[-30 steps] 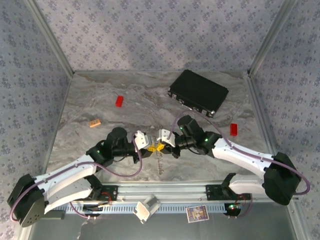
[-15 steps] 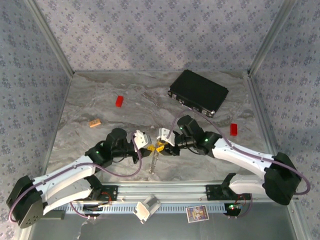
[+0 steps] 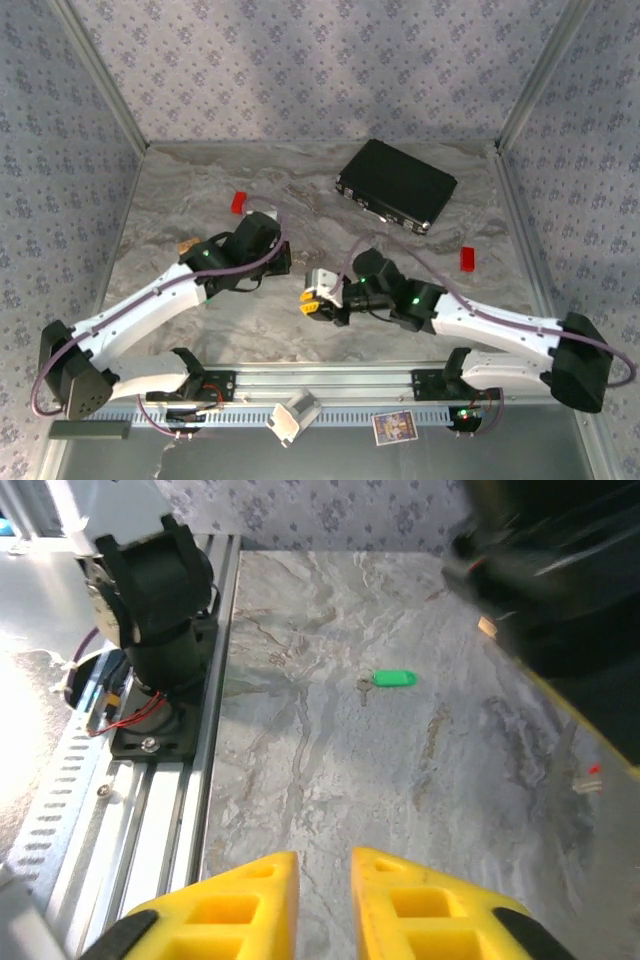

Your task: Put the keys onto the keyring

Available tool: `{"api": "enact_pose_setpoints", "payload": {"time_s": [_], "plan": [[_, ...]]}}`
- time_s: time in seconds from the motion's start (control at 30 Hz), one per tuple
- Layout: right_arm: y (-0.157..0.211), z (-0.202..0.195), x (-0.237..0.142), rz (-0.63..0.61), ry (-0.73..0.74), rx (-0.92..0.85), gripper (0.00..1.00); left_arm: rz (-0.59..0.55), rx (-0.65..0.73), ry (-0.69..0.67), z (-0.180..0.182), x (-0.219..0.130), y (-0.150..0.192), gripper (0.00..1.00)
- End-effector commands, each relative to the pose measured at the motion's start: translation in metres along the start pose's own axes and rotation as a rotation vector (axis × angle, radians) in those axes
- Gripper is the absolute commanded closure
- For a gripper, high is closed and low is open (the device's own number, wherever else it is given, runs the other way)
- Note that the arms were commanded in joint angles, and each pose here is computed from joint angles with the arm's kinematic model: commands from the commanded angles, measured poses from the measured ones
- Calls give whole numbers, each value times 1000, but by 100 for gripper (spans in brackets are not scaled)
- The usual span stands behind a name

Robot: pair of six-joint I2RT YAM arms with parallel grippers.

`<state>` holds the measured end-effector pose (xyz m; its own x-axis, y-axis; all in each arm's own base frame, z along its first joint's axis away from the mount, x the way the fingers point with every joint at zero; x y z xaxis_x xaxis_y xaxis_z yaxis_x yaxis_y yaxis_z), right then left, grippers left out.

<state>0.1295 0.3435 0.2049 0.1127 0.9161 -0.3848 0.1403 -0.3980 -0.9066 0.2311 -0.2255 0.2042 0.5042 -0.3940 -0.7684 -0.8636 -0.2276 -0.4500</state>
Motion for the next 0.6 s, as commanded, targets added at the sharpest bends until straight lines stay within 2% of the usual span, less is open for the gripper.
{"api": "enact_pose_setpoints", "payload": {"time_s": [0.0, 0.13, 0.2, 0.3, 0.47, 0.57], "plan": [[0, -32, 12, -55, 220, 24, 84, 60, -276, -157, 17, -21, 5, 100], [9, -48, 19, -84, 318, 21, 82, 121, -453, -138, 3, -31, 2, 100], [14, -53, 21, -91, 354, 13, 80, 183, -580, -126, -1, -28, 8, 100], [21, -60, 18, -105, 393, 6, 78, 279, -699, -123, -4, -21, 19, 100], [29, -62, 10, -120, 405, -33, 78, 338, -761, -107, -11, -21, 25, 100], [29, -59, 11, -121, 372, -55, 77, 401, -858, -92, -16, -15, 36, 100]]}}
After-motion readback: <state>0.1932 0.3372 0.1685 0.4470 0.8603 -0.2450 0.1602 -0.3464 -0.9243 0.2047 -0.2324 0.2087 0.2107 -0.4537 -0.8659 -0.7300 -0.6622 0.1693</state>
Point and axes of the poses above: each hand's point on the last joint's axis, 136 mm out from that joint toward the fingers, its own x axis out along the fingers, its own z axis along the line the jaws close on, y = z × x, the point moved 1 cm from there along -x, back along the fingers, and after that the axes turned 5 degrees about -x, right-handed, at the moved point
